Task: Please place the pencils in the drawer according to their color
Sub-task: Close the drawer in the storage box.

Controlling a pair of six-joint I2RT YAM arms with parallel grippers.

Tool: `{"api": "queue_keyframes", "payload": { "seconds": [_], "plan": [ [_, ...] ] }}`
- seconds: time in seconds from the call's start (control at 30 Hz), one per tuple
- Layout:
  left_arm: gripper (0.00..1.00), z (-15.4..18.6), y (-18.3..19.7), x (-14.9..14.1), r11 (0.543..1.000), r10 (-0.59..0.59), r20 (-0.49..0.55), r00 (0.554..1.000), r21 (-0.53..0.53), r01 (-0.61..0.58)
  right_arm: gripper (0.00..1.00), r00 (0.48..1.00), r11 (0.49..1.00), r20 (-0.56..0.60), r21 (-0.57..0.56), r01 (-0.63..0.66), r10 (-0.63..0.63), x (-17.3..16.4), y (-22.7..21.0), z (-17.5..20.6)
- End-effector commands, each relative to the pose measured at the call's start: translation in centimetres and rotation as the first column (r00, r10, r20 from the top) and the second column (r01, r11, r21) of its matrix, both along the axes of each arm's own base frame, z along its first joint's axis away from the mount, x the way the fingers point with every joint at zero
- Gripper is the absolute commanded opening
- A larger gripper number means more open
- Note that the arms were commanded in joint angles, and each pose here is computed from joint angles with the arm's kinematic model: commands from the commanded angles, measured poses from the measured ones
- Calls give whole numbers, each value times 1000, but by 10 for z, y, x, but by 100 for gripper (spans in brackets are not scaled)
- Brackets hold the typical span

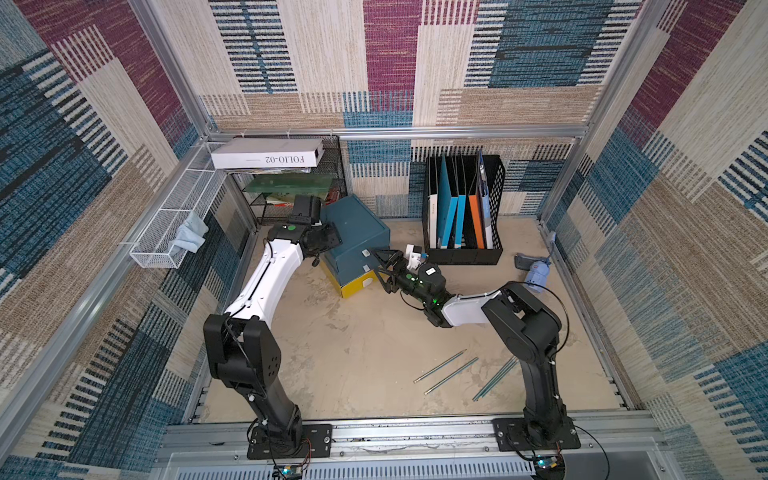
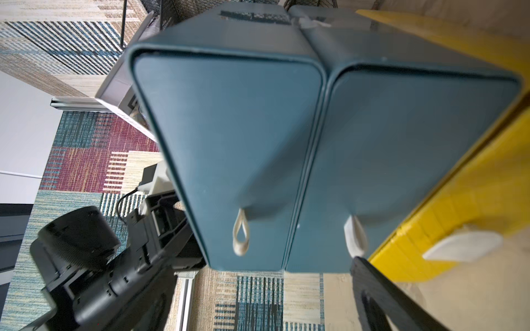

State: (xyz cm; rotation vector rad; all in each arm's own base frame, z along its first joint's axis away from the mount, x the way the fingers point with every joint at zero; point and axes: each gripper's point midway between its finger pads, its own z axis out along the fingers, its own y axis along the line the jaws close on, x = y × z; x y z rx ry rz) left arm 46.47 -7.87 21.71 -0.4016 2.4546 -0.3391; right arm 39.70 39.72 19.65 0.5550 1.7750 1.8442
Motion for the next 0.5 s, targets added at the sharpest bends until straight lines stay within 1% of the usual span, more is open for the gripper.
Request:
{"api": "queue_keyframes", "payload": {
  "seconds": [0.0, 0.13, 0.23, 0.47],
  "plan": [
    [61, -51, -2, -59, 998, -60, -306, 950, 18, 68, 99, 999, 1000, 31, -19, -22, 23, -18, -11, 11],
    [61, -48, 2, -56, 997, -59, -295, 954, 30, 71, 99, 998, 989, -45, -139, -56, 50, -39, -23, -17],
    [61, -48, 6, -55, 997, -60, -292, 954, 34, 73, 99, 993, 975, -104, -209, -79, 59, -47, -28, -41],
    [61, -46, 9, -55, 996, -63, -288, 956, 37, 76, 99, 964, 949, -263, -291, -123, 44, -44, -21, -82]
  ]
}}
